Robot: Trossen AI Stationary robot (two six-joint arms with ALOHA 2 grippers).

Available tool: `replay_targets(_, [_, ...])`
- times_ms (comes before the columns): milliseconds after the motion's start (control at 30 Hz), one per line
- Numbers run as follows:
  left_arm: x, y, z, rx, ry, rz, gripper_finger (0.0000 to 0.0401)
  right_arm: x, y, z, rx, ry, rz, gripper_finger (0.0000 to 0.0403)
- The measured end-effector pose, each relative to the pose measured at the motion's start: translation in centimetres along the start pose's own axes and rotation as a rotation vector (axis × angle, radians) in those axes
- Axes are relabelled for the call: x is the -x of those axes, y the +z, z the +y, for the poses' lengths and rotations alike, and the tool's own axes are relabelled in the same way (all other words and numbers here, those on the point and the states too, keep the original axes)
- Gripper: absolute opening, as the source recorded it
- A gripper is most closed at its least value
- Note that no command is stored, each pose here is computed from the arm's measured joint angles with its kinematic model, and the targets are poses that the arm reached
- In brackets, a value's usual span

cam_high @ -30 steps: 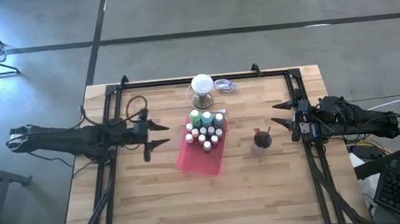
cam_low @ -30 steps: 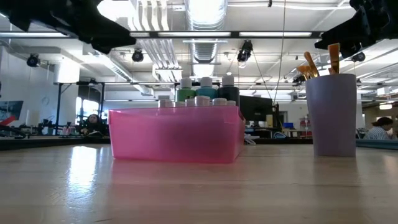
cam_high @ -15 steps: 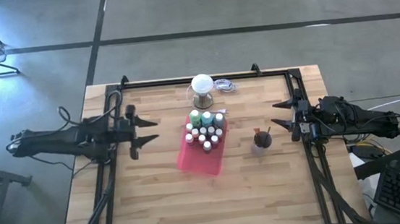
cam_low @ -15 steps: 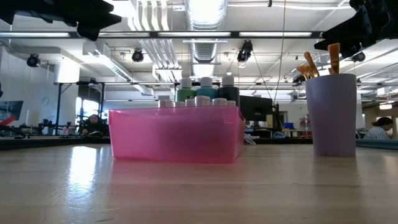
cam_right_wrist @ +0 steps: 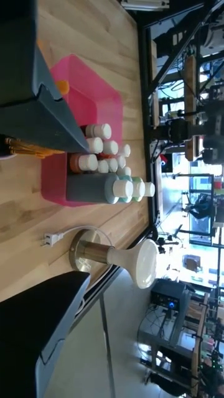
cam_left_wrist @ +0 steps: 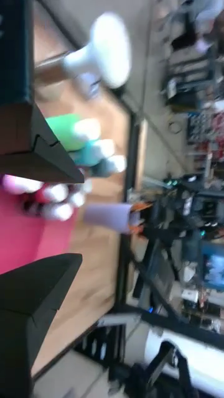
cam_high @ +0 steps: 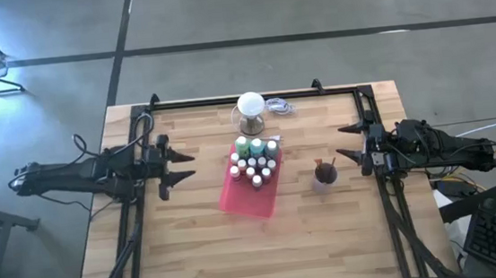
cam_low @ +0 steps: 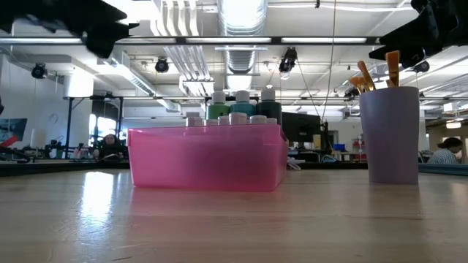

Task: Pick & Place Paint Supplies
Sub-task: Return to Home Position

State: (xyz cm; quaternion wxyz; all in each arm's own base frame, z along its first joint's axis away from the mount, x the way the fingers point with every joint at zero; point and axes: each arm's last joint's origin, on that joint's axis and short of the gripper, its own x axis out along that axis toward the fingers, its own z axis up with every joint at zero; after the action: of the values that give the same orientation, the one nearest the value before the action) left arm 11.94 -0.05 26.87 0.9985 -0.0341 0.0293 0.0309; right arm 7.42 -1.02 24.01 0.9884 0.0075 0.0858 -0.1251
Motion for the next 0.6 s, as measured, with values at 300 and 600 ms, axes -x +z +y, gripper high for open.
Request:
replay_targets(300, [2.9, -4.9, 0.0, 0.03, -0.223, -0.091, 0.02, 0.0, 0.0, 0.0, 0.001, 0.0, 0.001, 0.0348])
replay_targets(600, [2.4, -7.7, 0.0, -0.058, -0.247, -0.067, 0.02, 0.0, -0.1, 0.0, 0.003, 0.0, 0.007, 0.0359])
